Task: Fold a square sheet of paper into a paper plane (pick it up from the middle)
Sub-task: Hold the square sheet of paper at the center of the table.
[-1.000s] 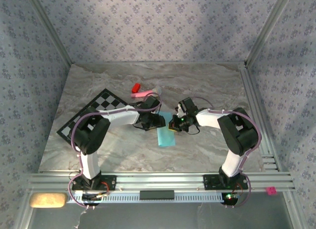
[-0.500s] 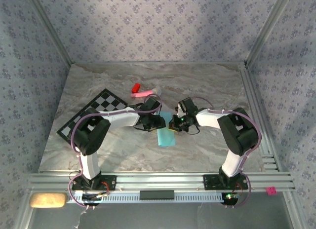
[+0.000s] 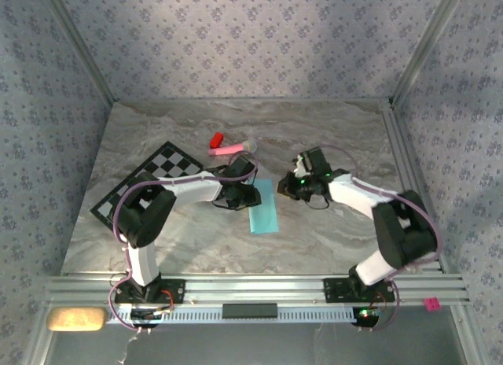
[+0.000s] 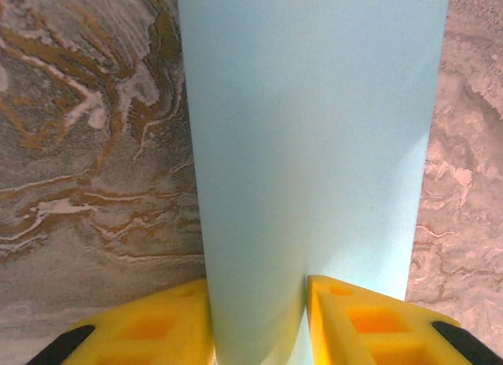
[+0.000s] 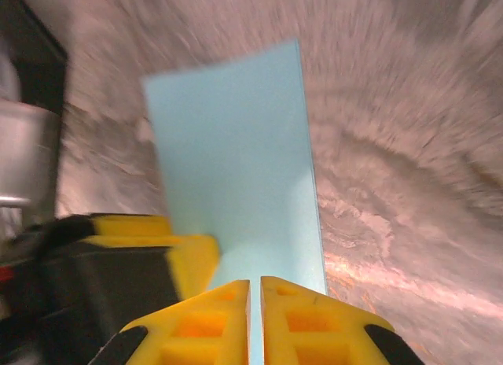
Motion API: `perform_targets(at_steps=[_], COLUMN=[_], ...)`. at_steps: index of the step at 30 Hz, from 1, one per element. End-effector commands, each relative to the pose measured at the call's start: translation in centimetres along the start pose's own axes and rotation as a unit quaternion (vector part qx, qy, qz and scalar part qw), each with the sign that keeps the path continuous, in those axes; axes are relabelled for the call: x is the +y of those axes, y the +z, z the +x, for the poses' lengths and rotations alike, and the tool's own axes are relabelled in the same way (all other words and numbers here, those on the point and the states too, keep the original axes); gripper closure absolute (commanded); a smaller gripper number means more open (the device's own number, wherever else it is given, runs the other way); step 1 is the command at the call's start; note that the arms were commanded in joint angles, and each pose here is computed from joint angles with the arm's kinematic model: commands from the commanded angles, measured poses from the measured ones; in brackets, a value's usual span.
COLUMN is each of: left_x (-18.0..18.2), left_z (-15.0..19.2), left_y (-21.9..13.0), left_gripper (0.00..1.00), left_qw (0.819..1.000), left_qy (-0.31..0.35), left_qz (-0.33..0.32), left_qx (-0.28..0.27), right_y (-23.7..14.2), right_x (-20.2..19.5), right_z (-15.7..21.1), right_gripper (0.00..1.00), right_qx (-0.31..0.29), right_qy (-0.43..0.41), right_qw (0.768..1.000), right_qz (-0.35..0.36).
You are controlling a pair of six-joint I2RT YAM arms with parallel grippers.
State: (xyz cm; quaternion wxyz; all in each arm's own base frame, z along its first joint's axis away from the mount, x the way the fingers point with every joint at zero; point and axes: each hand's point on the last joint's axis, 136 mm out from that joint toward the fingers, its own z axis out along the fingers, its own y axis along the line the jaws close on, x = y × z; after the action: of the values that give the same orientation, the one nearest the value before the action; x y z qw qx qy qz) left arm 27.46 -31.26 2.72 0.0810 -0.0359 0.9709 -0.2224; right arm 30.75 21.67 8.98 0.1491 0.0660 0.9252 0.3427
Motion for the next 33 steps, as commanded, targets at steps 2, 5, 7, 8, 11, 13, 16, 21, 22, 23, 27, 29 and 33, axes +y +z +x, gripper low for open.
perform_targets(at_steps=[2,5,7,8,11,13,16,21,22,23,27,29,33], left_x=[0.9,0.8,0.9,0.9,1.2,1.5,1.7,1.5,1.5,1.5,1.8,1.9,2.4], left_z=[-0.1,-0.1,-0.1,-0.1,0.0,0.1,0.2,0.2,0.2,0.2,0.3,0.3,0.4], left_y=[-0.1,-0.1,0.1,0.2,0.4,0.5,0.6,0.9,0.9,1.0,1.2,1.3,1.2], left_gripper=[0.64,0.64,0.64,0.64,0.64,0.63,0.62,0.62,0.62,0.62,0.61,0.62,0.62], left_qw=[1.0,0.999,0.999,0.999,0.999,0.999,0.998,0.998,0.998,0.998,0.998,0.998,0.998], left_qy=[0.01,0.016,0.019,0.02,0.019,0.019,0.018,0.019,0.018,0.018,0.009,0.005,-0.001], left_qz=[-0.029,-0.028,-0.034,-0.035,-0.042,-0.049,-0.052,-0.048,-0.049,-0.049,-0.055,-0.058,-0.067], left_qx=[0.0,0.0,0.005,0.007,0.011,0.012,0.015,0.018,0.018,0.018,0.02,0.02,0.018], right_y=[-3.7,-4.2,-4.0,-3.8,-3.3,-3.1,-2.9,-2.7,-2.7,-2.6,-2.4,-2.3,-2.0], right_x=[-2.8,-3.8,-4.4,-4.7,-5.1,-5.1,-4.9,-4.7,-4.6,-4.5,-4.5,-4.6,-4.6], right_z=[-0.5,0.1,0.7,1.1,2.0,2.1,2.1,2.0,1.9,2.0,2.3,2.3,2.4], right_gripper=[0.86,0.85,0.85,0.85,0.85,0.86,0.85,0.85,0.85,0.85,0.85,0.85,0.85], right_qx=[-0.042,-0.042,-0.035,-0.029,-0.015,-0.014,-0.014,-0.011,-0.011,-0.009,-0.003,-0.002,0.004], right_qy=[0.026,0.038,0.042,0.046,0.056,0.057,0.054,0.052,0.05,0.049,0.048,0.049,0.049], right_qw=[0.998,0.998,0.998,0.998,0.998,0.998,0.998,0.998,0.998,0.998,0.998,0.998,0.998], right_qz=[0.037,0.029,0.032,0.033,0.031,0.03,0.027,0.027,0.026,0.027,0.029,0.033,0.033])
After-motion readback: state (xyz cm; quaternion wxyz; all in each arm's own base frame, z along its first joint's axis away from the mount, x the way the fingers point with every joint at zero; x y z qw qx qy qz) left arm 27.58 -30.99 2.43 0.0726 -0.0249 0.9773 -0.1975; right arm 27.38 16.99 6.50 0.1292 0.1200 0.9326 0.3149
